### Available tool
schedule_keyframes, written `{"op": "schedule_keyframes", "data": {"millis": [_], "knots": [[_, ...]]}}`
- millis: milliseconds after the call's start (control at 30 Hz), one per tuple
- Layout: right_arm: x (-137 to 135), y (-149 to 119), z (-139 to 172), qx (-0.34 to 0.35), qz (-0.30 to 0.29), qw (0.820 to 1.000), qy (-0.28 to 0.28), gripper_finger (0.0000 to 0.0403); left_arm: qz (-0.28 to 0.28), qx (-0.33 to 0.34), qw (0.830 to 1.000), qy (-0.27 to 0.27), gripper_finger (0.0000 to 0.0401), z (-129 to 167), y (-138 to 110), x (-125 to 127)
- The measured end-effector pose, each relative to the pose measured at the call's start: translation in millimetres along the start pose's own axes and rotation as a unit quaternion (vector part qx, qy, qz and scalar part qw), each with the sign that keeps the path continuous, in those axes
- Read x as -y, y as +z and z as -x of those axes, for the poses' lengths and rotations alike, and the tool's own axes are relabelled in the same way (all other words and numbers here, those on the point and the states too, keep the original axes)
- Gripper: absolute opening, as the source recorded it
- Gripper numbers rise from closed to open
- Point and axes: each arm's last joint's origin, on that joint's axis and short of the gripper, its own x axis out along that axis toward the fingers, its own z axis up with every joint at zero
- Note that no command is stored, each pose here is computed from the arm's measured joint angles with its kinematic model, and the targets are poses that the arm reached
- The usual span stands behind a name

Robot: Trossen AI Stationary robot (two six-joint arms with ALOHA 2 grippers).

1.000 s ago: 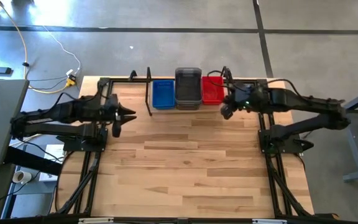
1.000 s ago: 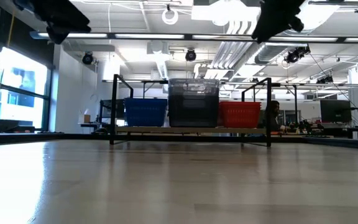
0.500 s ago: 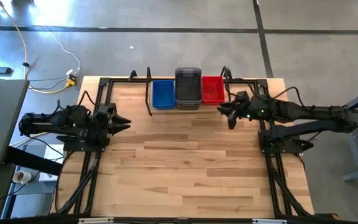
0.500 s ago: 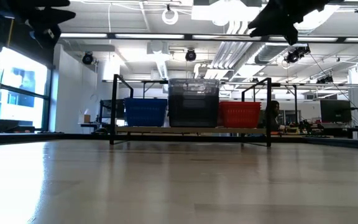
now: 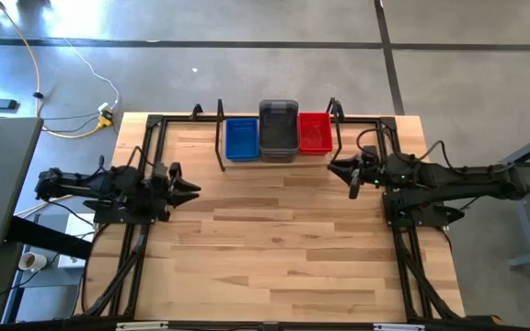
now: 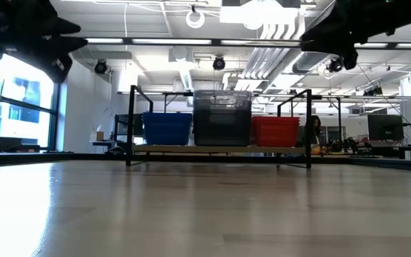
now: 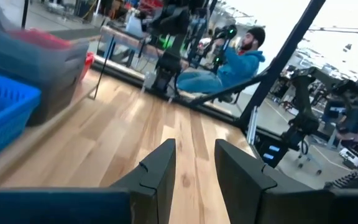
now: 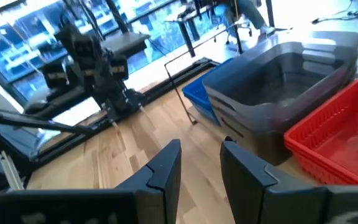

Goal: Stack baskets on shelf by color
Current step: Return to Home Position

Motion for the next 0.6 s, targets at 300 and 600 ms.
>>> {"op": "schedule_keyframes", "data": {"millis": [300, 600], "knots": [[15.2, -4.4, 35.2, 0.082, 0.011, 0.996, 0.013, 0.0098, 0.000, -0.020, 1.000, 0.012, 0.0101, -3.7, -15.0, -6.3], [29.3, -13.0, 64.9, 0.086, 0.023, 0.996, 0.012, 0.0098, 0.000, -0.001, 0.996, 0.087, 0.0101, -4.8, -20.5, -13.4]]}}
